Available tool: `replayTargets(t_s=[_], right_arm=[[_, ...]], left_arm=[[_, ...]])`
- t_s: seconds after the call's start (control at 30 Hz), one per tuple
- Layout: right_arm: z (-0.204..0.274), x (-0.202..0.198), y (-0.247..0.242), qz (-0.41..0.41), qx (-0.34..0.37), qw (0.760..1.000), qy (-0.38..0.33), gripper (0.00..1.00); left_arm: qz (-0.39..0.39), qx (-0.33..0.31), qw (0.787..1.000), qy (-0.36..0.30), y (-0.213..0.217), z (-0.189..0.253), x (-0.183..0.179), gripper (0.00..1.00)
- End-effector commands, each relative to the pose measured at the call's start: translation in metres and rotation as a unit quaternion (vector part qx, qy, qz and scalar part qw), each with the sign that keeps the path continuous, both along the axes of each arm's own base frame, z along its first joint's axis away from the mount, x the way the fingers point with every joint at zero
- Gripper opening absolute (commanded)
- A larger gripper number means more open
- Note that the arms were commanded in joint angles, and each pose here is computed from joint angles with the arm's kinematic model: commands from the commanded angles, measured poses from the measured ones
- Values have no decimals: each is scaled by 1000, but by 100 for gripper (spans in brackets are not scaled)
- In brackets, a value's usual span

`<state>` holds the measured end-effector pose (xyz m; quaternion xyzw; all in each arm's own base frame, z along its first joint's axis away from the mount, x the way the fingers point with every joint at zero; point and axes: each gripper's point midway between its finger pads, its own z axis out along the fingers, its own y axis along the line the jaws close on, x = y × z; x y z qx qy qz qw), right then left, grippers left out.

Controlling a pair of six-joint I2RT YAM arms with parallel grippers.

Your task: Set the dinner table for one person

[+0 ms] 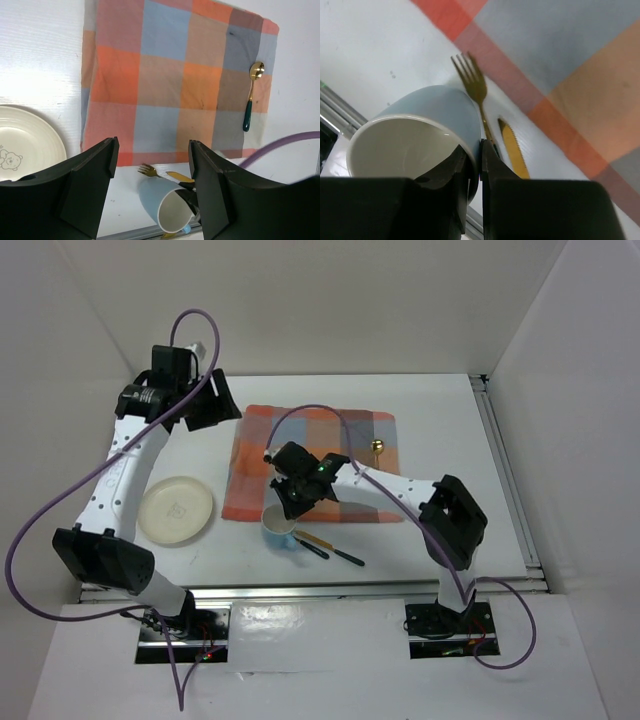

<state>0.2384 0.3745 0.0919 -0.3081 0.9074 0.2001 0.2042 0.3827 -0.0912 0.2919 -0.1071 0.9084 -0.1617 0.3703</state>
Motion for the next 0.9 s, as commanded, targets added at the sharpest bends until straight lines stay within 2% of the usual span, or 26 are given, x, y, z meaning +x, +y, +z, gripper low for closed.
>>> replayTargets(t_s=[0.0,0.1,0.17,0.23,0.27,0.3,0.33,0.4,0.47,0.53,0.63,0.87], right_arm=[[61,38,1,-57,21,996,-68,0],[91,74,-28,-125,14,989,-81,0],[112,114,-62,-193,12,976,-96,0],[107,139,-88,-236,-6,968,-90,0],[121,167,-112,-276,5,956,-98,0],[111,180,-124,-293,-7,952,-89,0],[124,206,-147,-330,4,939,-102,0],[109,229,-166,-355,-10,930,-92,0],[114,255,-192,-385,0,918,-99,0],[100,273,-206,-399,-4,912,-91,0],[101,294,-230,-429,1,898,-101,0],[80,325,-264,-455,16,885,-95,0]], left_arm=[[-7,-14,999,-33,4,21,-2,75],[9,-11,1000,-28,15,17,-1,75],[29,-10,999,-15,22,7,-1,75],[66,-12,998,-12,37,6,-4,75],[74,-13,997,-4,38,-3,-4,80],[88,-13,996,-3,45,-3,-5,81],[93,-10,996,-9,47,0,-7,83],[101,6,995,-5,53,-3,-8,84],[106,20,994,1,58,-6,-16,84],[131,39,990,14,69,-14,-23,81],[141,25,989,43,77,-30,-38,81],[154,4,977,147,88,-101,-80,86]])
